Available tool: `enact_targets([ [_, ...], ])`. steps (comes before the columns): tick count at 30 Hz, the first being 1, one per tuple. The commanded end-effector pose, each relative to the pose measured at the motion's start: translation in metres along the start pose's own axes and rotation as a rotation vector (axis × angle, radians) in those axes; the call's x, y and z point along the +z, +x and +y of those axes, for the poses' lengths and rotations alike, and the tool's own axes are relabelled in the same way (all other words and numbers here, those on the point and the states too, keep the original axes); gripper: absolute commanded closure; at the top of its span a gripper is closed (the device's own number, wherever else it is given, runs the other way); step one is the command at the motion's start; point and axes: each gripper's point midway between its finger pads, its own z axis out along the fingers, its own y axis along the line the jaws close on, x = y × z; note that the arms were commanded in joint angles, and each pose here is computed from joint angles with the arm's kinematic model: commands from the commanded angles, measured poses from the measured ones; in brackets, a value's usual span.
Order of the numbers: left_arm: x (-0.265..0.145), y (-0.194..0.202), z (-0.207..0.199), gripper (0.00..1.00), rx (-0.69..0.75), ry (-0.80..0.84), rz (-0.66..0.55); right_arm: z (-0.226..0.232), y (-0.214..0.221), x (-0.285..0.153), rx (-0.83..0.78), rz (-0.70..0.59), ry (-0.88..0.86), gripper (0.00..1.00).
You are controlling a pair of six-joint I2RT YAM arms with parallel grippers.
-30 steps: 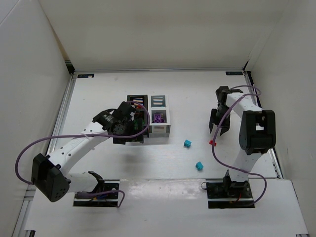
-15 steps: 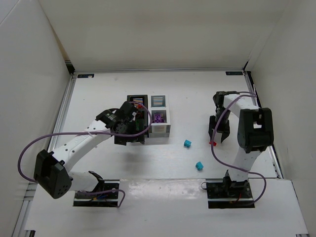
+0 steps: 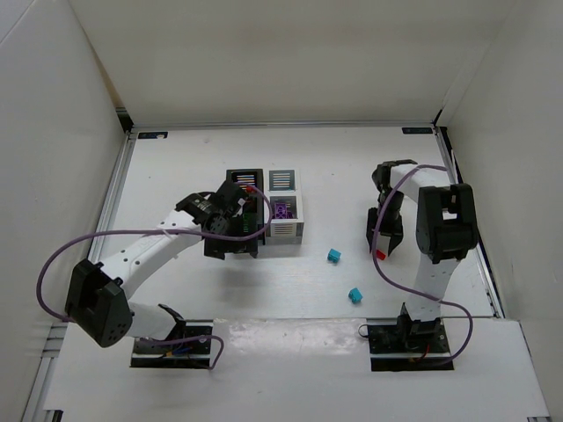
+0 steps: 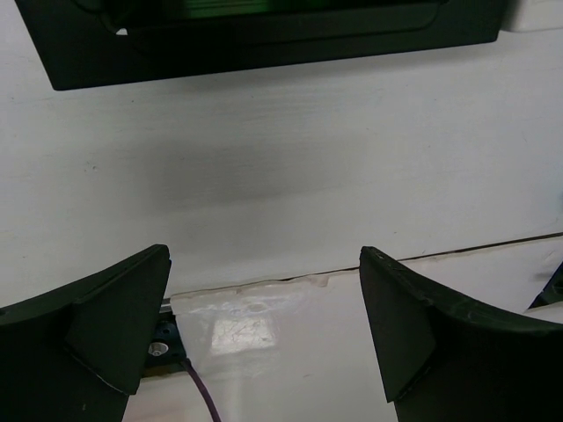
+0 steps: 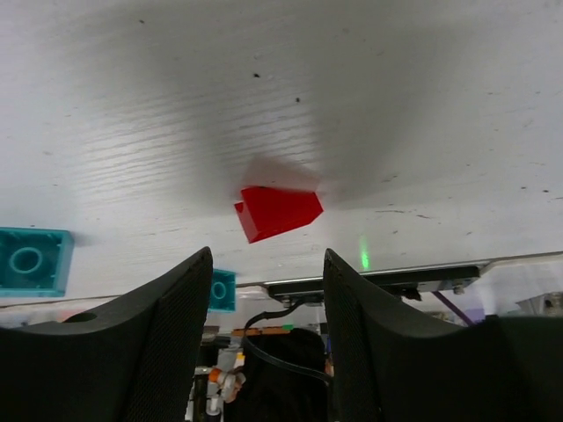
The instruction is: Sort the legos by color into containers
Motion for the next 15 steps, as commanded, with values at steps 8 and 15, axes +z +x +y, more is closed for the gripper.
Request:
enact_targets([
  [8,-0.004,-0.013,-0.007,0.0,0.021,0.03,0.003,0.044,-0.004,-0.021,0.12,-0.061,-0.196,0.43],
  [15,-0.001,-0.013,-0.009,0.0,0.029,0.038,0.016,0.086,-0.021,-0.04,0.247,-0.178,-0.393,0.47],
])
